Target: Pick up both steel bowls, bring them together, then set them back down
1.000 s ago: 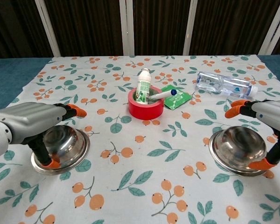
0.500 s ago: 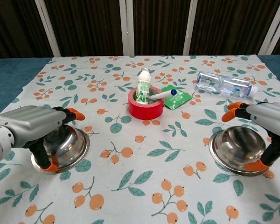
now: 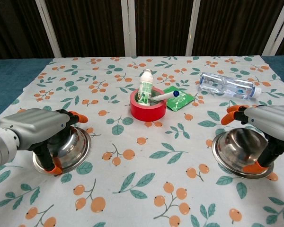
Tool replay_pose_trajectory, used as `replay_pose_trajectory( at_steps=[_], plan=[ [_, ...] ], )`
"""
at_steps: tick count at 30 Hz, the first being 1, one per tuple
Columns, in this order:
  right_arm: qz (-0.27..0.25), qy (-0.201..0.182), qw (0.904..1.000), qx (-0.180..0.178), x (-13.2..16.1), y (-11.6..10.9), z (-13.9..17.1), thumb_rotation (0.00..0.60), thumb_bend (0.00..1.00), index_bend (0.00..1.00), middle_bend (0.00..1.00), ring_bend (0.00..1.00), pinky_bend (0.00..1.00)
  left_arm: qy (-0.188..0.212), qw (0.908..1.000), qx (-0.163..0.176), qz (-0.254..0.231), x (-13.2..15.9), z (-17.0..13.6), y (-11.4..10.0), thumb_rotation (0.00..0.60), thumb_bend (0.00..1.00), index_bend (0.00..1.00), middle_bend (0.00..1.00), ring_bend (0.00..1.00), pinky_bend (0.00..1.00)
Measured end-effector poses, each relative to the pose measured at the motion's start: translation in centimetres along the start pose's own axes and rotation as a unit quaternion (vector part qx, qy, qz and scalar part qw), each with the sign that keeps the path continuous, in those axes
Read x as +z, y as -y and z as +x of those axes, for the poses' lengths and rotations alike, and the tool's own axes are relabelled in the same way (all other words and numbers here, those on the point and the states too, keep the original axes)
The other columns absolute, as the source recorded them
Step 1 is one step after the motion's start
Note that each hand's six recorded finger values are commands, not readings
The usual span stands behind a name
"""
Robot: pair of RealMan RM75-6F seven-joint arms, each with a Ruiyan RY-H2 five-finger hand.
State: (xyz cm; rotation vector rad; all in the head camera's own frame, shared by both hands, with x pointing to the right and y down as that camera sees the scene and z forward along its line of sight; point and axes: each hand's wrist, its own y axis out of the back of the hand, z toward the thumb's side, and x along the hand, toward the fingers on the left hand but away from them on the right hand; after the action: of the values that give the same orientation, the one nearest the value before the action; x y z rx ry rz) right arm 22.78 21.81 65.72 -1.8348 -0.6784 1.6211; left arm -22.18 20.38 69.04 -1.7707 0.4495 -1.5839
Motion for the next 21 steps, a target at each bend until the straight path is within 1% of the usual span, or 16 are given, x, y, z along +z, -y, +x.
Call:
replay_pose_trajectory(
  at_steps=[7, 12, 14, 17, 21],
  plan=[
    [0.005, 0.002, 1.0, -0.007, 0.25, -0.4, -0.15, 0.6, 0.12, 0.26, 0.17, 0.31, 0.09, -0.006, 1.0, 0.004, 0.0, -0.16, 0.18, 0.02, 0.6, 0.0, 0.09, 0.13, 0.17, 0.36],
    [0.003, 0.005, 0.9999, -0.013, 0.33, -0.6, -0.25, 0.6, 0.12, 0.33, 0.22, 0.39, 0.16, -0.006, 0.9999, 0.009, -0.001, -0.11, 0.1, -0.1, 0.6, 0.0, 0.1, 0.17, 0.18, 0.37],
    [0.002, 0.006, 0.9999, -0.014, 0.34, -0.56, -0.29, 0.6, 0.13, 0.38, 0.25, 0.41, 0.2, -0.006, 0.9999, 0.012, 0.0, -0.14, 0.08, -0.19, 0.6, 0.0, 0.11, 0.19, 0.19, 0.37],
    [0.004, 0.008, 0.9998, -0.016, 0.21, -0.6, -0.38, 0.6, 0.17, 0.43, 0.29, 0.43, 0.22, -0.008, 0.9999, 0.014, 0.001, -0.28, 0.04, -0.26, 0.6, 0.0, 0.13, 0.22, 0.2, 0.37],
    [0.004, 0.008, 0.9998, -0.021, 0.22, -0.72, -0.37, 0.6, 0.18, 0.44, 0.3, 0.43, 0.22, -0.011, 0.9997, 0.02, -0.002, -0.5, -0.01, -0.64, 0.6, 0.0, 0.13, 0.22, 0.2, 0.37]
  ],
)
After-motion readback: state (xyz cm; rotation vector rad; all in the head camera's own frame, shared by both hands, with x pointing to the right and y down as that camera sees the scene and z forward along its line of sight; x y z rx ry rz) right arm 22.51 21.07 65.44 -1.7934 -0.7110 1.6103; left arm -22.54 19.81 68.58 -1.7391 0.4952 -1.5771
